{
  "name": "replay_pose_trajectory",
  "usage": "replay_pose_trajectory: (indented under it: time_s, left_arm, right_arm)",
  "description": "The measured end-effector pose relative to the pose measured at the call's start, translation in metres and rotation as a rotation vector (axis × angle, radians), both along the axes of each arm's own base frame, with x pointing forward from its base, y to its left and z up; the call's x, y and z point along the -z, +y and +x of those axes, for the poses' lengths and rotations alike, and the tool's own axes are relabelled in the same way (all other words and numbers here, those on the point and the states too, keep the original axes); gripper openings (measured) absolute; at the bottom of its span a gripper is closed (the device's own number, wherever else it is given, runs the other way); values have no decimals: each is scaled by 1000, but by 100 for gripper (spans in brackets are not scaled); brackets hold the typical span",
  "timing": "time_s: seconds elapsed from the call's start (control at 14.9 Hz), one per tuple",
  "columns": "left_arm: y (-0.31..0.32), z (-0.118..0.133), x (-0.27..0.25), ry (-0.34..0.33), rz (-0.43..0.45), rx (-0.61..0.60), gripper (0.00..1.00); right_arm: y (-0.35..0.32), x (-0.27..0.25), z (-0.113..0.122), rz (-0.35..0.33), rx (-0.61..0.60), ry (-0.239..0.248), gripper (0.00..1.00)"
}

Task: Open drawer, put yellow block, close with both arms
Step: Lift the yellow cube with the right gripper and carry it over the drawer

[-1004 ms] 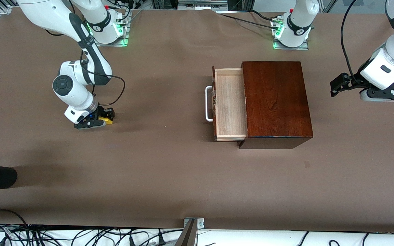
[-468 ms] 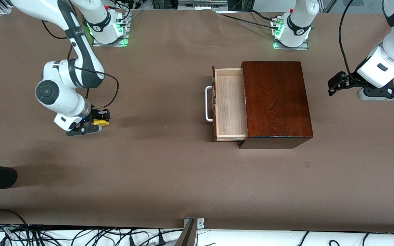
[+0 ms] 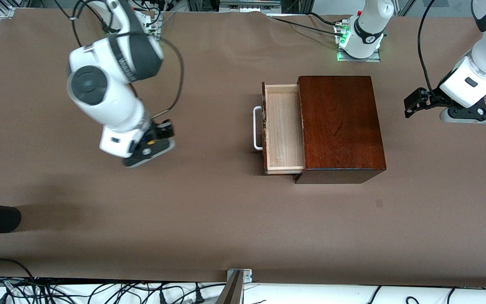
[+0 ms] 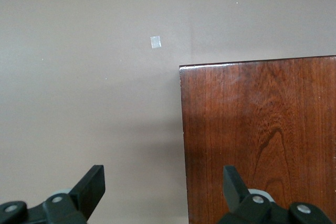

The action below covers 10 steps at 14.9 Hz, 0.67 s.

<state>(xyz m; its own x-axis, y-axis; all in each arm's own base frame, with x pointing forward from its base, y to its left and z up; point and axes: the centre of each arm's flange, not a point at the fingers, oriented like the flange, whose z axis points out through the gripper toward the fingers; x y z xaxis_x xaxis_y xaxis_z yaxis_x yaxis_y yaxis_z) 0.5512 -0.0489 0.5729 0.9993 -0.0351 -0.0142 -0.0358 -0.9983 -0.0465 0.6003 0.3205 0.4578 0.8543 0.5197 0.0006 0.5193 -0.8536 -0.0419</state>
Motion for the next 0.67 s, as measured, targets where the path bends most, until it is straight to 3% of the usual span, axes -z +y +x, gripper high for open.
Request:
replay_pose_trajectory:
  time_s: [0.27,0.54,0.67]
  left_arm:
    - [0,-1,-3,-6,0,0,100]
    - [-1,-2,-10,-19,-1,3,100]
    - [-2,-2,-11,-22,-2,4,100]
  right_arm:
    - [127,-2,-45,-1,-254,-45,56]
    - [230,-8,-111,-18,-460,-132,56]
    - [258,-11,-133,-13,-528,-166,56]
